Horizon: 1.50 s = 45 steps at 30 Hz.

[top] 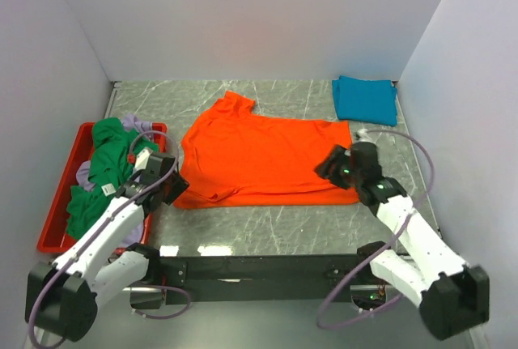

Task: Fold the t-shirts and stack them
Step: Fold the tshirt

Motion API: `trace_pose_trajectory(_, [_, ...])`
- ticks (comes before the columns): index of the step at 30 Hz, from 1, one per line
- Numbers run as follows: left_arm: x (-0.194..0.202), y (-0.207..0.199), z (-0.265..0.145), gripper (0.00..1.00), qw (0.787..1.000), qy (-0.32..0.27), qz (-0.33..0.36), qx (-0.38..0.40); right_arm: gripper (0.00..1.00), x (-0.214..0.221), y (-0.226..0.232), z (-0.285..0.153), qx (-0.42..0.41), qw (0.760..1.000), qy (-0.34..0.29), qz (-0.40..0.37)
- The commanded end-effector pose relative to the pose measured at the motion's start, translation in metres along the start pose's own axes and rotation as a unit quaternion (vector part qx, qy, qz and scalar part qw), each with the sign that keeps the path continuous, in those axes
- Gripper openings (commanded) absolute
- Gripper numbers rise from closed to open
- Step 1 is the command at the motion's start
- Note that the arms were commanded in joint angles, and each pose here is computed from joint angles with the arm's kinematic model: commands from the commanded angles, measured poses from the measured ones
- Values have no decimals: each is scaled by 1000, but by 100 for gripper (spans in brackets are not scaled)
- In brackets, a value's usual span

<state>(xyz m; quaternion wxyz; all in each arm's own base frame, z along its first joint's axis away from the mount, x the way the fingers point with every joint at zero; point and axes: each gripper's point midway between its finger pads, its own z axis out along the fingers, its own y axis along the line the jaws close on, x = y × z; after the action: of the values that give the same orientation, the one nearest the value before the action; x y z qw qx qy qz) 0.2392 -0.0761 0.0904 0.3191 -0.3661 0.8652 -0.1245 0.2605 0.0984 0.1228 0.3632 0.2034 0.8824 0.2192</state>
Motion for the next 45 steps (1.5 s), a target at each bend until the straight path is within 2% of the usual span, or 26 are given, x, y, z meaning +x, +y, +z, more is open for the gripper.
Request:
trace_pose_trajectory(1, [-5,-8,11,46,1000,-11,-2,2,58,-12,70,3,-54,996,-35,-65])
trace_pose_trajectory(3, [-3,-4,21,46,1000,-8,1,-14,58,3,91,13,-62,993,-16,-100])
trace_pose_trajectory(7, [-6,-2,34,47,999,-16,2,-39,58,35,168,11,-135,974,-3,-180])
trace_pose_trajectory(10, [-7,2,40,47,998,-20,6,-52,59,57,202,18,-154,961,7,-229])
trace_pose_trajectory(13, [-8,2,46,48,998,-23,7,-59,59,78,223,30,-161,950,20,-268])
trace_pose_trajectory(14, [-9,2,48,48,998,-25,7,-58,59,97,227,36,-162,943,34,-290])
trace_pose_trajectory(19, [-10,-2,54,47,998,-24,8,-53,59,135,256,48,-175,927,52,-329])
trace_pose_trajectory(24, [-8,-2,59,47,998,-21,13,-55,59,173,261,69,-158,913,74,-369])
trace_pose_trajectory(31, [-11,0,63,44,997,-30,17,-63,59,191,268,88,-139,908,78,-387])
trace_pose_trajectory(45, [-16,-8,67,20,997,-38,23,-55,54,218,253,98,-122,901,107,-403])
